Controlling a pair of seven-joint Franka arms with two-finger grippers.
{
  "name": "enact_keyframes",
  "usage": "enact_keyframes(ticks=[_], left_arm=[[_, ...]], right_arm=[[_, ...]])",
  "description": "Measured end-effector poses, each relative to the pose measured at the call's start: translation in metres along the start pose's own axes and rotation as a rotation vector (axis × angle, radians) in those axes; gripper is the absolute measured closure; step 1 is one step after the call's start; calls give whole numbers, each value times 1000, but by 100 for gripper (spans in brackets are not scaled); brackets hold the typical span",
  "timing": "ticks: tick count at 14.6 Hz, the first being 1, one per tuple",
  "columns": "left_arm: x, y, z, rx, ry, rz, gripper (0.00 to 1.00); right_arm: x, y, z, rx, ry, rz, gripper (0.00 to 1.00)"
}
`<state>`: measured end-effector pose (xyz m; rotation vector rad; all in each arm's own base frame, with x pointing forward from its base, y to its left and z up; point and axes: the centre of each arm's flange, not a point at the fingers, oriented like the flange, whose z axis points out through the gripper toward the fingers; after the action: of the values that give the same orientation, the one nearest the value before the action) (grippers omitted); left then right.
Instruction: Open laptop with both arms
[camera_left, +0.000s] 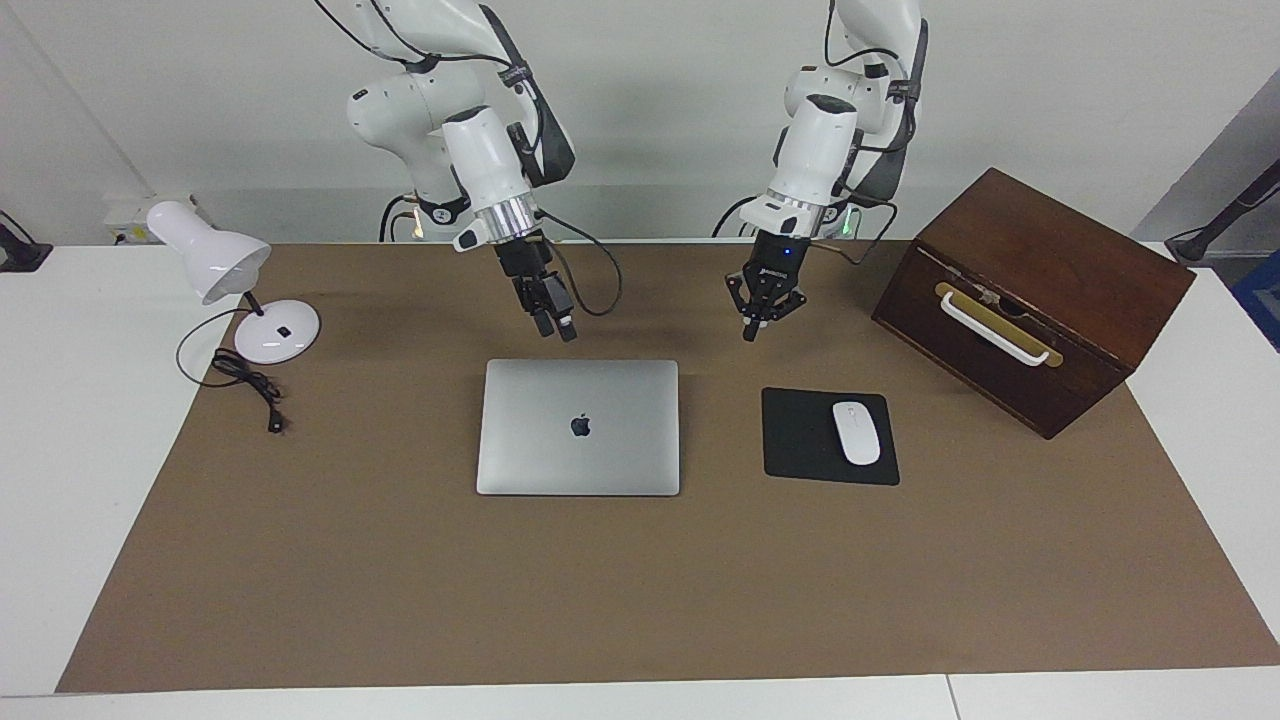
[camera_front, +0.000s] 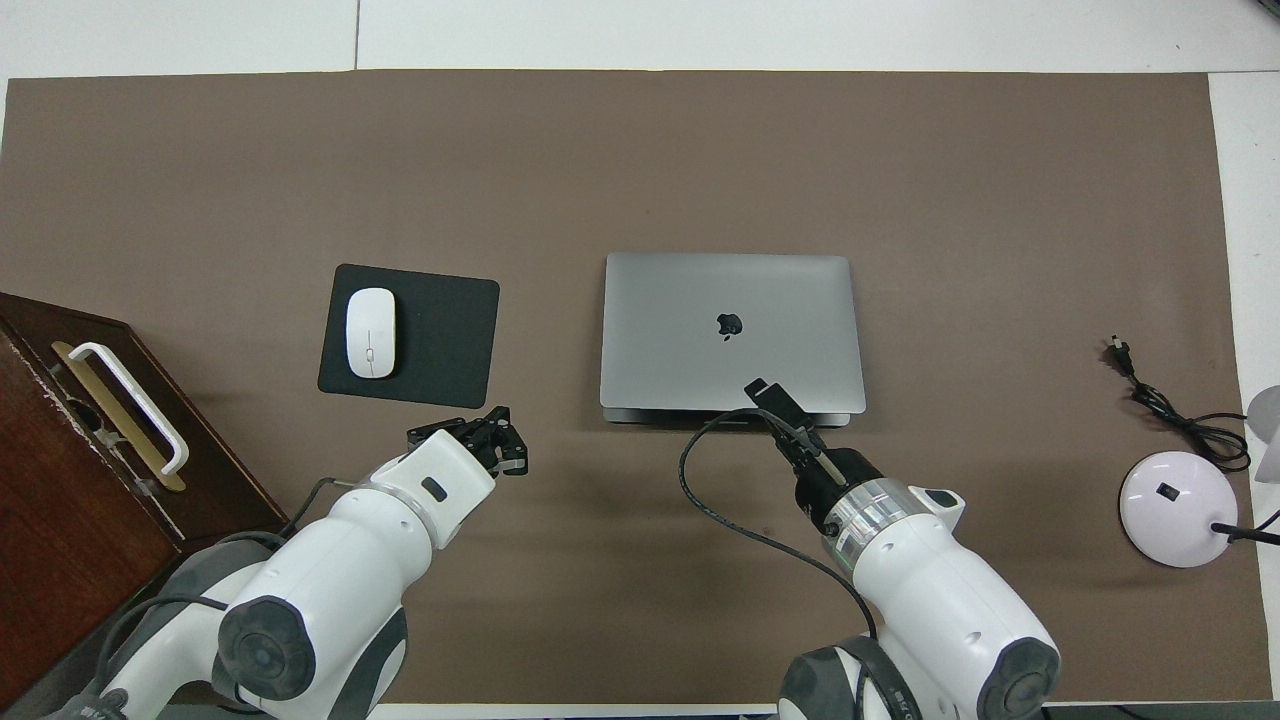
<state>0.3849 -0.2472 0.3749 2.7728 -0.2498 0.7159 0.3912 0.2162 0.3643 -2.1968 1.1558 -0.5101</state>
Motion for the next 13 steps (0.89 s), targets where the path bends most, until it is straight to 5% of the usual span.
enact_keyframes(ticks=[13], left_arm=[[-36, 58, 29, -92, 35, 232, 99]], right_arm=[[-3, 10, 16, -42, -3, 10, 0]])
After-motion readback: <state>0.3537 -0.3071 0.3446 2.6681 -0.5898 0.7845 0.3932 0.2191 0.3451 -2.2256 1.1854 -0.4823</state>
